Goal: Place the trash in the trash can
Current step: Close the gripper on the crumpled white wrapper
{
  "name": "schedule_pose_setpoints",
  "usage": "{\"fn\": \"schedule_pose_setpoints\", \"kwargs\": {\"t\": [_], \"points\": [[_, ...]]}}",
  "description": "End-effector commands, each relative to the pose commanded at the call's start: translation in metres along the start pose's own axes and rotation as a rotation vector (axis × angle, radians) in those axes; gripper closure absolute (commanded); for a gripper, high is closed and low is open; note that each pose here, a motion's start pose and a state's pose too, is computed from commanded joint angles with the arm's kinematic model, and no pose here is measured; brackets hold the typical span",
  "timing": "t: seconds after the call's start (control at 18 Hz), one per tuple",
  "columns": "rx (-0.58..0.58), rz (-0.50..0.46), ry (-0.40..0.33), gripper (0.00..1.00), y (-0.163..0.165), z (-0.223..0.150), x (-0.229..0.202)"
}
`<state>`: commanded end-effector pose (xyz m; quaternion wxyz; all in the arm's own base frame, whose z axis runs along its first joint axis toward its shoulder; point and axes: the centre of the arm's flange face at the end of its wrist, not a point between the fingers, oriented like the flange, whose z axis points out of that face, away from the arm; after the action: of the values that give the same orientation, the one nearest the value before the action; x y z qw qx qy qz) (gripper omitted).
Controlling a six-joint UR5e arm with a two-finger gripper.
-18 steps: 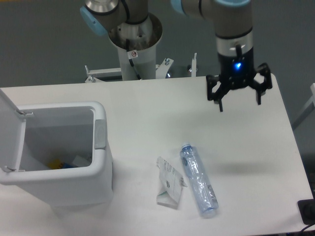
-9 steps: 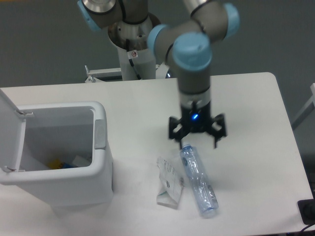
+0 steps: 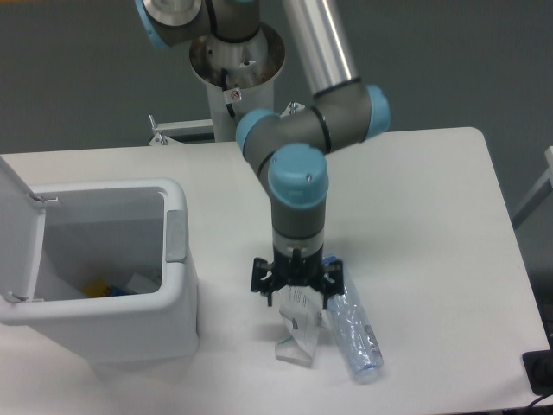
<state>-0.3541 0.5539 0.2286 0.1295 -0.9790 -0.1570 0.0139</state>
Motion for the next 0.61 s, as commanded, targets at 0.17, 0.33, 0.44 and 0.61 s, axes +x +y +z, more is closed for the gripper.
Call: {"fn": "schedule_pose_setpoints", "kwargs": {"t": [0.17, 0.33, 0.44, 0.61], "points": [[-0.001, 0.0, 0.002, 0.16, -0.001, 0.003, -0.001], [0.003, -0.024, -0.005, 0.94, -0.003, 0.0, -0.002], [0.011, -0.038, -0.012, 1.0, -0.005, -0.006, -0.003], [0.022, -0.038, -0.018, 1.0, -0.009, -0.011, -0.005]]}}
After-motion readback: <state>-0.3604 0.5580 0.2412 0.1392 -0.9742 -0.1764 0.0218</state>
